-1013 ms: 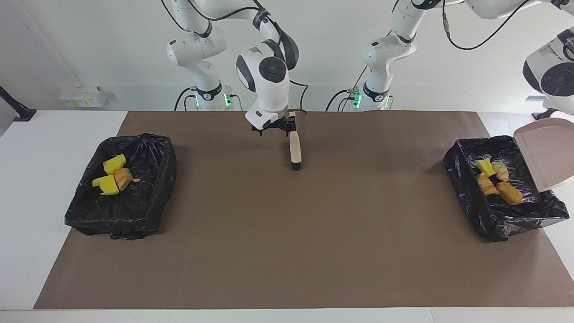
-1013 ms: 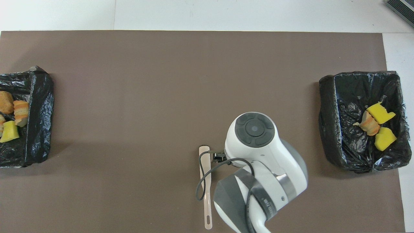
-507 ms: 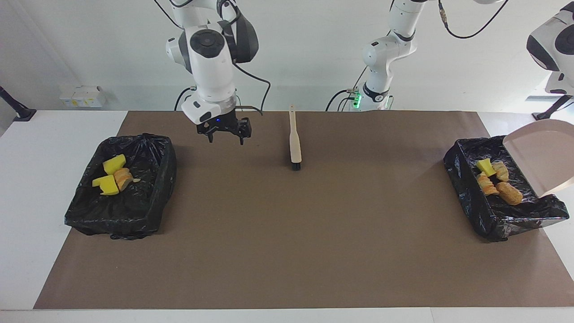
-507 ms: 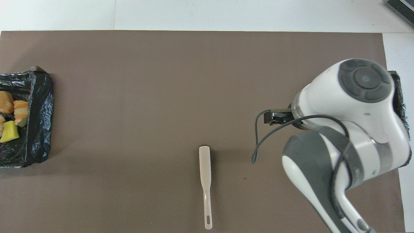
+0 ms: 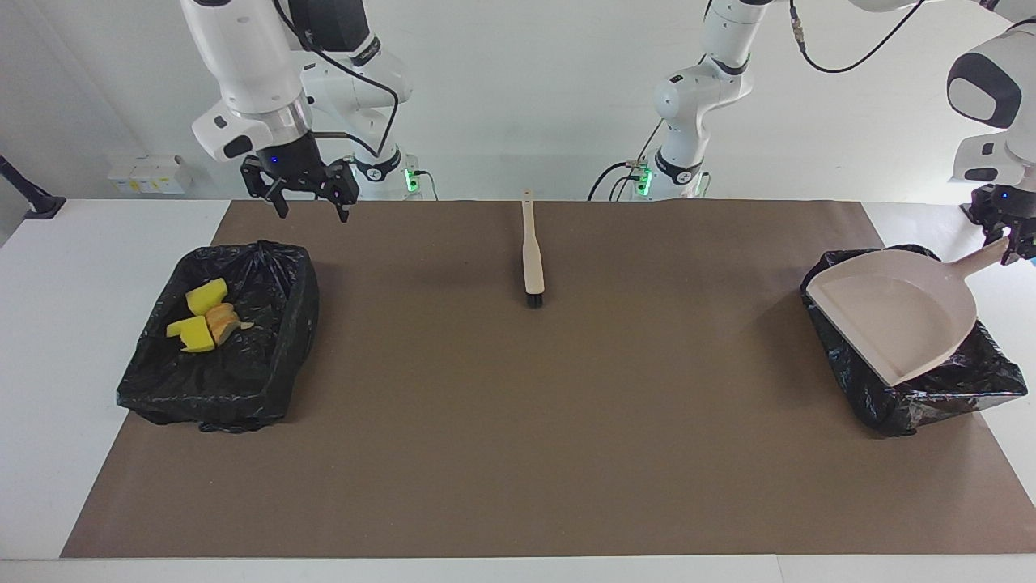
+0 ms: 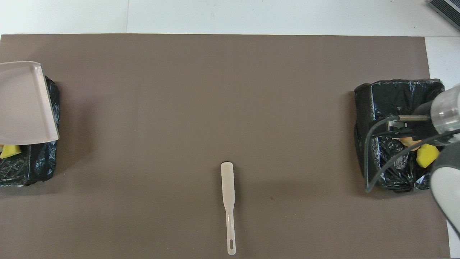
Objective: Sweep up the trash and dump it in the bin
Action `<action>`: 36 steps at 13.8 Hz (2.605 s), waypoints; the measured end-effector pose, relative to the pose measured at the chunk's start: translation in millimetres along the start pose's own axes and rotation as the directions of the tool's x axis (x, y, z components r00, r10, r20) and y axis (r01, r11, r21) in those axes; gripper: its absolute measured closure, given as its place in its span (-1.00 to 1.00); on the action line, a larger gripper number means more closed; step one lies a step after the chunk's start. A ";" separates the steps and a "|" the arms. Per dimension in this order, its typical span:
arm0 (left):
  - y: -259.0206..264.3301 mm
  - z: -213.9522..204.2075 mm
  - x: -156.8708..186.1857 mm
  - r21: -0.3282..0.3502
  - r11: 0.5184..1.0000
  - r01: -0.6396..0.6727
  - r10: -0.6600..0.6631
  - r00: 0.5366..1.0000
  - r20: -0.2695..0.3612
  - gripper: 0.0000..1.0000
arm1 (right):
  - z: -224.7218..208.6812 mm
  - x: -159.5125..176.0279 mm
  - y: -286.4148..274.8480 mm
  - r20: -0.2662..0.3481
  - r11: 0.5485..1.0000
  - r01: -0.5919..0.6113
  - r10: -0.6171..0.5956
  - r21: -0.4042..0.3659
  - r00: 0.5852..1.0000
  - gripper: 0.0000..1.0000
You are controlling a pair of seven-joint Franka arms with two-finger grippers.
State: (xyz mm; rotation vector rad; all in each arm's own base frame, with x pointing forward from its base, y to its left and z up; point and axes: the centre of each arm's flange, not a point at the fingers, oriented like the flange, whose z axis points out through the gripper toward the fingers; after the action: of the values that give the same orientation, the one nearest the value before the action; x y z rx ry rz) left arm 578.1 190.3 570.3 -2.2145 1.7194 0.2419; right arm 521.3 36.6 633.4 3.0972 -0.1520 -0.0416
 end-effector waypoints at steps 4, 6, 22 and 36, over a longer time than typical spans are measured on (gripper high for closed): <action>7.2 40.8 60.5 -0.132 0.965 0.228 -0.243 0.964 -0.109 0.36 | -26.4 -6.5 44.8 -0.001 0.999 -0.034 0.034 0.006 0.999 -1.00; 12.0 50.0 105.6 -0.196 0.915 0.352 -0.377 0.919 -0.114 0.36 | -23.7 -4.7 55.5 0.006 0.999 -0.051 0.051 0.011 0.999 -1.00; 148.6 -14.1 514.3 -0.463 0.288 0.838 -0.943 0.333 0.015 0.36 | -22.2 -3.5 72.6 0.009 1.000 -0.006 0.006 0.022 1.000 -1.00; 149.1 -38.6 560.5 -0.463 0.067 0.884 -0.987 0.126 0.098 -1.00 | -22.1 -6.6 73.7 0.025 1.000 -0.008 0.007 0.021 1.000 -1.00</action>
State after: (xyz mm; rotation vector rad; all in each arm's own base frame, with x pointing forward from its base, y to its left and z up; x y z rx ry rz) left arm 576.9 -365.4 399.8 -3.2643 -0.2239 -0.0417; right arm 508.3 -35.2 658.7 3.1185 -0.1662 -0.0786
